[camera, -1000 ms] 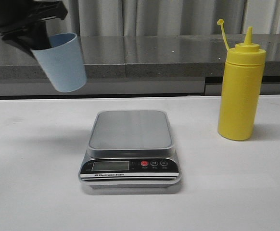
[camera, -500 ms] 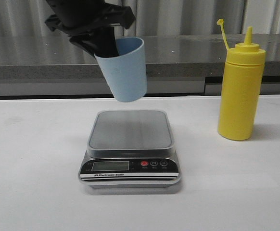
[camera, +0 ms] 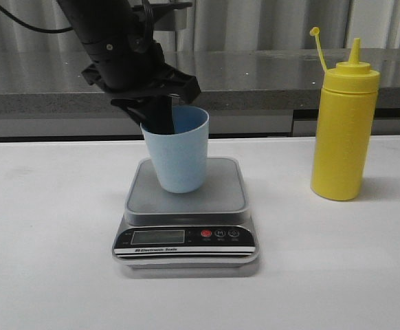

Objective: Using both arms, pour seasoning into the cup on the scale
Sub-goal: 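Lift the blue cup with the left gripper and carry it over the scale, then lower the cup onto the scale and open the left gripper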

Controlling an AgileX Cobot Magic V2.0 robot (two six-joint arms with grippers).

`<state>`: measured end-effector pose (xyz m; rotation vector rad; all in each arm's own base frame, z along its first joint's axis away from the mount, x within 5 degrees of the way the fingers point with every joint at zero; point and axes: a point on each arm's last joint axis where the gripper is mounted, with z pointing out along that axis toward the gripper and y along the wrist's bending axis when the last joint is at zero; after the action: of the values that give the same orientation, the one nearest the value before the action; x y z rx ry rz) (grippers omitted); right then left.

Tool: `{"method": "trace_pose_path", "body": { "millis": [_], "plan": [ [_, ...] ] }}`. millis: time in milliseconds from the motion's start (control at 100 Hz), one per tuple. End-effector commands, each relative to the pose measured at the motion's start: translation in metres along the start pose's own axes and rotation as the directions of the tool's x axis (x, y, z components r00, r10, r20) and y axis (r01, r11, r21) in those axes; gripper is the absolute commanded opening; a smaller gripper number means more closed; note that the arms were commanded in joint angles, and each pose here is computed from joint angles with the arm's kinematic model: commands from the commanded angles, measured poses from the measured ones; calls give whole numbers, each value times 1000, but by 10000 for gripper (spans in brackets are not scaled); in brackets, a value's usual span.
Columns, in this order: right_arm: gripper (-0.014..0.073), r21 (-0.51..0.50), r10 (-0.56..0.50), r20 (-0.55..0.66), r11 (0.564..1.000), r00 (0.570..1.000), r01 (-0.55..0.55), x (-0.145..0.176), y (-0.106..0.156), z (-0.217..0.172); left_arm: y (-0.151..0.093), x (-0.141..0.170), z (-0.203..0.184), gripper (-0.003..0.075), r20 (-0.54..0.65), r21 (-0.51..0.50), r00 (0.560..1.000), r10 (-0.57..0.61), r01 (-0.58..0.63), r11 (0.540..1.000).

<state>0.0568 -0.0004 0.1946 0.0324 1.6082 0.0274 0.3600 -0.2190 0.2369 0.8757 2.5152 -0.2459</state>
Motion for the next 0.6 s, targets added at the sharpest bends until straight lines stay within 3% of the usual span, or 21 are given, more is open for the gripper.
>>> {"method": "trace_pose_path", "body": {
  "millis": [0, 120, 340, 410, 590],
  "plan": [
    [-69, -9, -15, 112, 1000, 994, 16, -14, 1, -3, -3, -18, -29, -19, 118, -8, 993, 7, -6, 1000],
    [-69, -9, -15, 112, 1000, 994, 16, -14, 1, -3, -1, -18, -29, 45, 118, -10, 993, 4, -3, 1000],
    [-69, -9, -15, 112, 1000, 994, 16, -14, 1, -3, -1, -19, -29, 380, 137, -14, 991, 4, -2, 1000],
    [-69, -9, -15, 112, 1000, 994, 16, -14, 1, -3, -1, -20, -30, 419, 142, -15, 990, 4, -2, 1000],
    [-69, -9, -15, 112, 1000, 994, 16, -14, 1, -3, -1, -23, -36, 421, 168, -19, 986, 6, -3, 1000]
  ]
}}
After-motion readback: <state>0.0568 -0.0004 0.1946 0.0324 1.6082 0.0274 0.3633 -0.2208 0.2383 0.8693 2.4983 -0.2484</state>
